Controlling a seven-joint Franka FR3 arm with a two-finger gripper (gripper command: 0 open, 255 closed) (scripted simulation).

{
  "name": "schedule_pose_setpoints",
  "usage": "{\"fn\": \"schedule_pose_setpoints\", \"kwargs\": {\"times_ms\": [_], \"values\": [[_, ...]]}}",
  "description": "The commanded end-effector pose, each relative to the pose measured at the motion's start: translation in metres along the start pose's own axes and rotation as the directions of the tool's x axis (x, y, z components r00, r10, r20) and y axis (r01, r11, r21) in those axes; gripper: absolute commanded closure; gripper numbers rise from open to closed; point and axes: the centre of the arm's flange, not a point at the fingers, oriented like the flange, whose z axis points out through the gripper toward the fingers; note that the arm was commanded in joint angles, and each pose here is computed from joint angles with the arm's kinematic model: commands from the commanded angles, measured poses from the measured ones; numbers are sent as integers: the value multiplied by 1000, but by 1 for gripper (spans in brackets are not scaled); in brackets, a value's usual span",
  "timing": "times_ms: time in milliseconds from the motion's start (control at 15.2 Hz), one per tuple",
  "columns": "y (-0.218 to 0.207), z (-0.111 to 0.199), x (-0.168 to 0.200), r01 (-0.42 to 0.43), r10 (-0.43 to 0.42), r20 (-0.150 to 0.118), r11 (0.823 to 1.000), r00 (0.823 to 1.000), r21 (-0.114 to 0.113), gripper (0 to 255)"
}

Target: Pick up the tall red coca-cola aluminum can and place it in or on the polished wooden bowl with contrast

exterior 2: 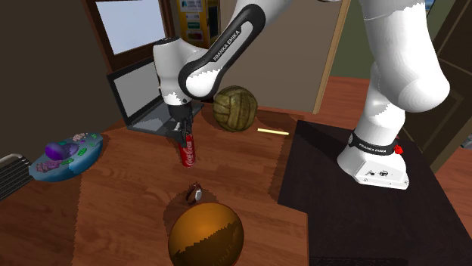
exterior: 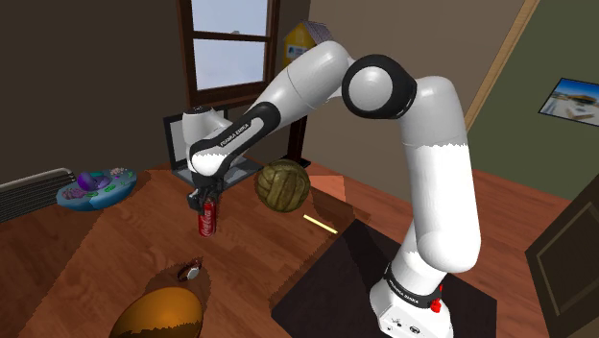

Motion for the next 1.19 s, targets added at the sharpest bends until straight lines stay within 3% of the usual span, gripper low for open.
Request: {"fn": "schedule_pose_setpoints", "kwargs": {"times_ms": [0, 1122], "values": [[1, -5, 0, -1, 1, 1, 1000, 1000, -1, 255], [4, -95, 1, -1, 1, 1, 1000, 1000, -1, 255]]}}
